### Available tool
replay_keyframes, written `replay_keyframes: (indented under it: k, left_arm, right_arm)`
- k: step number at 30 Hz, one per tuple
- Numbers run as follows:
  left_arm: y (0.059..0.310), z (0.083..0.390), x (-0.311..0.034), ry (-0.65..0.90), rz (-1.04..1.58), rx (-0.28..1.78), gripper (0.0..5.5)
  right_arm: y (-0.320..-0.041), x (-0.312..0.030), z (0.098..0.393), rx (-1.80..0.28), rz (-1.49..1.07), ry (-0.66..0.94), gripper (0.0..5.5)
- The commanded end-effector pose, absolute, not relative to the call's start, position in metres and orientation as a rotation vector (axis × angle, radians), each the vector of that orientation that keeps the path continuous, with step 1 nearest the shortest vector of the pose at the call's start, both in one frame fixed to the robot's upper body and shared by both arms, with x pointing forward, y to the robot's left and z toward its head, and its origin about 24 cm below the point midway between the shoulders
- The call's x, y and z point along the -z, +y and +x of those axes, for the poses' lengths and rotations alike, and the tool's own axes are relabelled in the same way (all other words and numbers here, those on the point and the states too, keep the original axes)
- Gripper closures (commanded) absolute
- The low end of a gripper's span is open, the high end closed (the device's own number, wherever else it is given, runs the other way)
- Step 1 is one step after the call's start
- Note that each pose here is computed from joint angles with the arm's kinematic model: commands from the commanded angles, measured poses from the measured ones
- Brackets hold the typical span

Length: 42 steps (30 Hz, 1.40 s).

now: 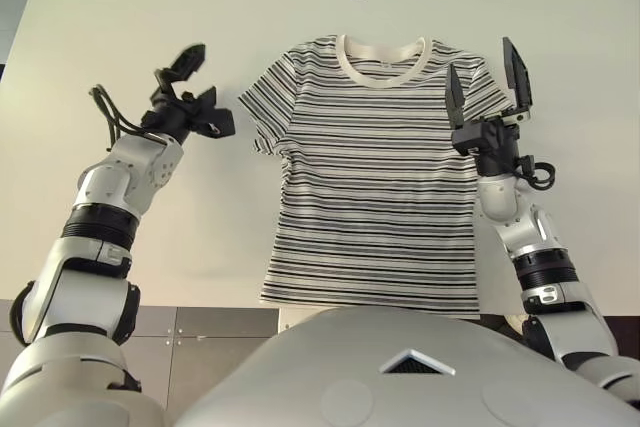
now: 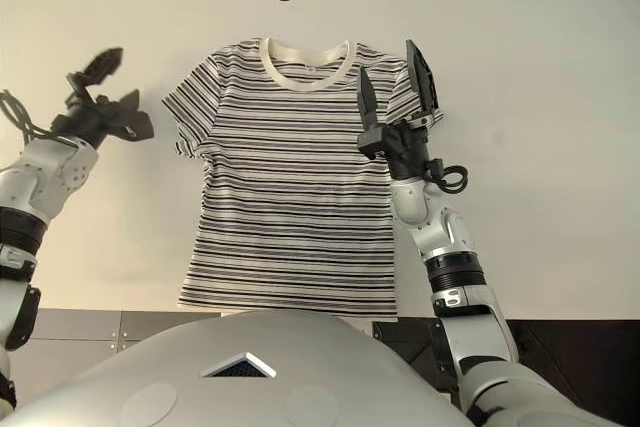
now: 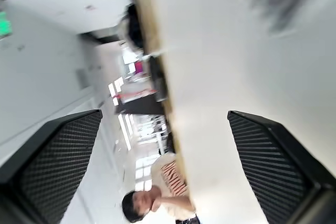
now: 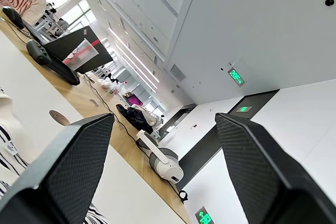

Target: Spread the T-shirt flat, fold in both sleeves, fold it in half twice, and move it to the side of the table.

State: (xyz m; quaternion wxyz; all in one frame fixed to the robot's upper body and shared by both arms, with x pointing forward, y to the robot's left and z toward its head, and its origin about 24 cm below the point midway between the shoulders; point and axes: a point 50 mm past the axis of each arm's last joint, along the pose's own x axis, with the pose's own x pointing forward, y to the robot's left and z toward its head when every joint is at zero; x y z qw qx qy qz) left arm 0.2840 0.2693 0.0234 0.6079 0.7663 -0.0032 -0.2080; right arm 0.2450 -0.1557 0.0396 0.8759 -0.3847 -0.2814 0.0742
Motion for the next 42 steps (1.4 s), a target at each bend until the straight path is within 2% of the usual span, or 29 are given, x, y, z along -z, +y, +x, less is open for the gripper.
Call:
replay_keyframes:
  k: [1, 6, 12, 17, 28, 34, 42]
  left_arm:
    - [0.265, 0.283, -0.016, 0.016, 1.790, 0.653, 1.07]
    - [0.246, 0.268, -0.007, -0.060, 1.734, 0.884, 1.07]
    - [0.235, 0.276, -0.006, -0.095, 1.716, 0.894, 1.07]
    - [0.237, 0.283, -0.008, -0.078, 1.737, 0.872, 1.07]
    - [0.238, 0.289, -0.001, -0.028, 1.787, 0.855, 2.65]
    - [0.233, 0.287, 0.003, -0.032, 1.786, 0.900, 3.88]
    - [0.238, 0.282, 0.006, 0.006, 1.784, 0.936, 5.08]
  right_arm:
    - [-0.157, -0.040, 0.243, -0.165, -0.834, -0.595, 1.95]
    - [-0.154, -0.040, 0.242, -0.165, -0.837, -0.611, 1.95]
    - [-0.151, -0.037, 0.241, -0.165, -0.834, -0.608, 1.95]
    - [-0.152, -0.037, 0.239, -0.154, -0.832, -0.606, 1.95]
    - [-0.155, -0.036, 0.238, -0.148, -0.830, -0.596, 1.98]
    - [-0.158, -0.037, 0.238, -0.139, -0.833, -0.596, 1.98]
    - [-0.160, -0.039, 0.238, -0.125, -0.827, -0.599, 1.98]
